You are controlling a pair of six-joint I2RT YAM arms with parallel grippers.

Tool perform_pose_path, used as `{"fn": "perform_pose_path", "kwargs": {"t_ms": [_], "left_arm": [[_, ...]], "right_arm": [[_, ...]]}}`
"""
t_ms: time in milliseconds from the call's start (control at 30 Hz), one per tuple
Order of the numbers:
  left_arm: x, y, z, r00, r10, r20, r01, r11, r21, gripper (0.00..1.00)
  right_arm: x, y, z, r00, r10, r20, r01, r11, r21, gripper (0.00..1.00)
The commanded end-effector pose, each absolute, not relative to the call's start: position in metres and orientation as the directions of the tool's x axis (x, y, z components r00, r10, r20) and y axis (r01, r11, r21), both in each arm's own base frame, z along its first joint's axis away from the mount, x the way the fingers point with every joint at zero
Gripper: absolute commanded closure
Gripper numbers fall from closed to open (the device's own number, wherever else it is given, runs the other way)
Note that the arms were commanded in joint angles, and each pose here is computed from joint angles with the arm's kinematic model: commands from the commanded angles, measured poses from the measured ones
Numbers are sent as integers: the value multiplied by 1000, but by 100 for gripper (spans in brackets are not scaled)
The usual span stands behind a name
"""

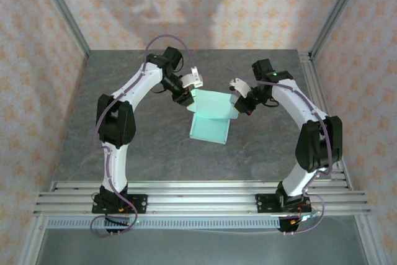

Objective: Fold the paper box

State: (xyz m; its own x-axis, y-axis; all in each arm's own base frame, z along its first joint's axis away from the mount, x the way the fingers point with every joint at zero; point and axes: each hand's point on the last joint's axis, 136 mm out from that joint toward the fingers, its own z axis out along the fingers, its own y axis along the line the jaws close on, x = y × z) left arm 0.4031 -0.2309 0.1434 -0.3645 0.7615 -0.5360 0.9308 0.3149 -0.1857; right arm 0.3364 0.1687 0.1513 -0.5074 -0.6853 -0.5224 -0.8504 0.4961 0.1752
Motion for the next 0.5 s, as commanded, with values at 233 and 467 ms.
{"fn": "perform_pose_path", "kwargs": {"t_ms": [233, 467], "left_arm": [[395, -234, 184, -319, 727, -607, 946, 280, -162, 73], [395, -231, 170, -335, 747, -575, 942, 281, -184, 75]], "right_arm": [[332, 169, 155, -500, -693, -519, -856, 488, 173, 100], [332, 169, 158, -498, -694, -520, -856, 488, 169, 100]]}}
